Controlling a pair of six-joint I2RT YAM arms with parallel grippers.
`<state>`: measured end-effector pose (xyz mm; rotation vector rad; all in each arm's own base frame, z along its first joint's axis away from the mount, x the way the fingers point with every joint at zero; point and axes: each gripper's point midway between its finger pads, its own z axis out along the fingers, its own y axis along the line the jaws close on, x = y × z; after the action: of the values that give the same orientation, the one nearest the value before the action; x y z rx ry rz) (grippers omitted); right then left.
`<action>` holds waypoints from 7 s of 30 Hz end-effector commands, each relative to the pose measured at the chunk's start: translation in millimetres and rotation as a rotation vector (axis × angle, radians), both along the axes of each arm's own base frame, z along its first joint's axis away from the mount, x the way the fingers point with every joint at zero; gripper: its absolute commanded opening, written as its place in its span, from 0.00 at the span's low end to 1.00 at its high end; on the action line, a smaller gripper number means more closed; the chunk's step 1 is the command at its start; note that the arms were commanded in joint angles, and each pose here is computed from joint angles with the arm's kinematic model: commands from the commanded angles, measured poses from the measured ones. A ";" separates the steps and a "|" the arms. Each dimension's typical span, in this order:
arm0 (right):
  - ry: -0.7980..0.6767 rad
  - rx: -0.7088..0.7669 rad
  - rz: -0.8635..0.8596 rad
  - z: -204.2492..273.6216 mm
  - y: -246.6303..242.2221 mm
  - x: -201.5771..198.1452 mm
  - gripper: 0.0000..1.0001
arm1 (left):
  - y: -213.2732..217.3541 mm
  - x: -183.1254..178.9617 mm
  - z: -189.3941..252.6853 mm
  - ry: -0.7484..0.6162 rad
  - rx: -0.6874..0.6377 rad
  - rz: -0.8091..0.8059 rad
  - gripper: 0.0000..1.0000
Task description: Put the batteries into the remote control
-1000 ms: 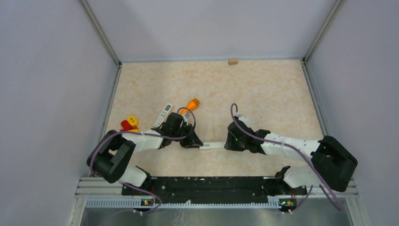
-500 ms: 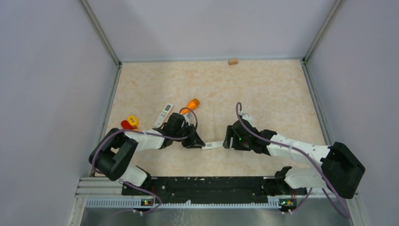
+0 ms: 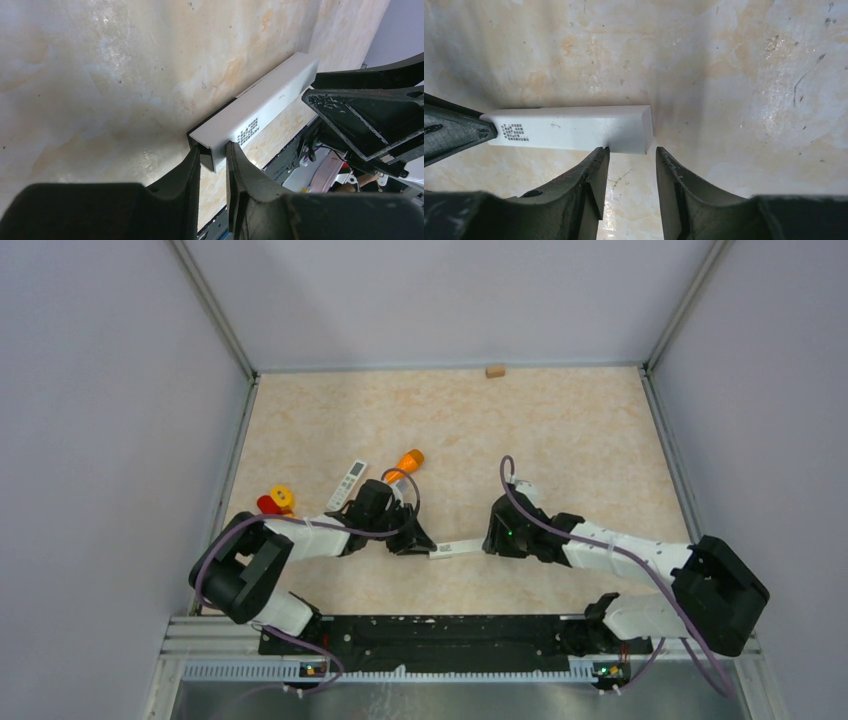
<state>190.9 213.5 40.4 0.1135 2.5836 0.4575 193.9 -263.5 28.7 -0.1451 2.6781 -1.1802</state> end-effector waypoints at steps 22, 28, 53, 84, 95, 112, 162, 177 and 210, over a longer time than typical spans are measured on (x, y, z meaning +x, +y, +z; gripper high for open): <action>-0.139 -0.052 0.059 24.2 4.8 30.1 0.63 | 50.0 -43.2 -63.6 0.157 0.296 0.006 0.00; -0.145 0.010 0.063 33.6 10.0 30.6 0.67 | 49.7 -42.8 -63.2 0.157 0.295 0.007 0.00; 0.047 -0.076 0.113 -30.7 -9.8 -1.9 0.14 | 44.5 -40.9 -56.5 0.152 0.267 0.006 0.00; -0.429 -0.006 0.429 92.6 32.0 52.3 0.69 | 43.1 36.3 31.8 -0.081 0.284 0.176 0.59; -0.471 -0.065 1.067 64.4 92.0 17.9 0.72 | 111.8 88.3 113.6 -0.256 0.264 0.443 0.99; -0.360 -0.235 1.203 10.2 97.9 11.0 0.58 | 180.4 100.3 137.5 -0.309 0.298 0.606 0.99; -0.141 -0.271 -0.171 7.6 -120.1 134.0 0.56 | 215.0 182.0 2.6 -0.118 0.879 0.308 0.76; -0.293 0.009 -0.017 88.5 -67.7 142.2 0.68 | 238.9 219.7 70.7 -0.262 1.022 0.357 0.04; -0.601 0.944 0.362 297.2 151.3 42.5 0.70 | 19.9 76.7 339.6 -0.538 -0.666 -0.071 0.00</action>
<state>228.0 360.8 293.5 -0.1515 1.7590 1.5242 291.8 -240.1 326.8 0.0433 1.9260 -1.6649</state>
